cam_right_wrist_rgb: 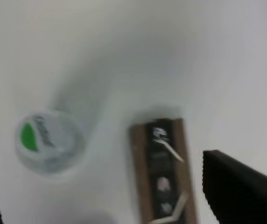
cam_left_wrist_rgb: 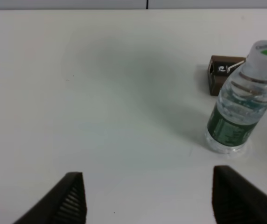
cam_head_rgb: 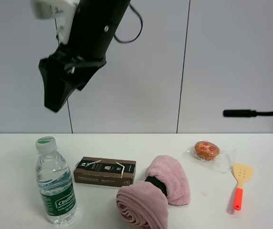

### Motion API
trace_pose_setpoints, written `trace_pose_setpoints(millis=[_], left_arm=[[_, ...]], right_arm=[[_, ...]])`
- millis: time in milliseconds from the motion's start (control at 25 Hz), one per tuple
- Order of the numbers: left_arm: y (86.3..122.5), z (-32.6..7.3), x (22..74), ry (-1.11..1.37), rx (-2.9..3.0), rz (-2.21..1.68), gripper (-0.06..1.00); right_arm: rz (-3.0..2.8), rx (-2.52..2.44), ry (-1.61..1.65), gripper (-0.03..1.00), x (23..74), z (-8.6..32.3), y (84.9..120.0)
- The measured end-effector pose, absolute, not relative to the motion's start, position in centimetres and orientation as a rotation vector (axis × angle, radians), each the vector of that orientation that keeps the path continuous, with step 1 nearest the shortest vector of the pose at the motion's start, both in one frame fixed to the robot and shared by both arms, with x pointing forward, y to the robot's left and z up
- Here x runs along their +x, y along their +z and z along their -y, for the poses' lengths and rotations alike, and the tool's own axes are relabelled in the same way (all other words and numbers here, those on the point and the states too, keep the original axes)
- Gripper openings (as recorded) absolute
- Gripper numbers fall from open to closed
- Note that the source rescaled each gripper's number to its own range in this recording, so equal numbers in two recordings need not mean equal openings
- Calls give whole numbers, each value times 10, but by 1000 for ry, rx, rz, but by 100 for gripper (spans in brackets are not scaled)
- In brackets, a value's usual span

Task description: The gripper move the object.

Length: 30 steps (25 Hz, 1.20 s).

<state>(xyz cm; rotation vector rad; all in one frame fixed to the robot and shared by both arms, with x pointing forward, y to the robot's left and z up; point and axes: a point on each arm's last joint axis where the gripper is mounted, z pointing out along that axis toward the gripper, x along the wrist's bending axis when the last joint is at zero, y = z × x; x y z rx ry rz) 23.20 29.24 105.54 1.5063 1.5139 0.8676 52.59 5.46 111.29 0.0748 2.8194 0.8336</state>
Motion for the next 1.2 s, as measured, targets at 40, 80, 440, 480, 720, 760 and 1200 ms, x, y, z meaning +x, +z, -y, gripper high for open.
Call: trace_pose_setpoints(millis=[40, 80, 440, 480, 720, 760, 1200], left_arm=[[1055, -292, 232, 868, 1506, -1514, 100], [1055, -292, 232, 868, 1506, -1514, 100], [1055, -292, 232, 868, 1506, -1514, 100], [1055, -292, 232, 868, 1506, -1514, 100], [1055, -292, 232, 868, 1506, -1514, 100], [1055, -292, 232, 868, 1506, -1514, 100], [1055, -292, 232, 868, 1506, -1514, 100]], right_arm=[[-2773, 99, 819, 68, 524, -47, 1127], [-2730, 133, 811, 72, 522, -39, 1140], [-2401, 389, 658, 91, 500, 35, 1228], [-2380, 425, 681, 91, 497, 42, 1235], [-2257, 606, 822, 91, 479, 83, 1275], [-2240, 609, 841, 91, 474, 89, 1281], [-2316, 790, 681, 91, 416, 184, 1234]])
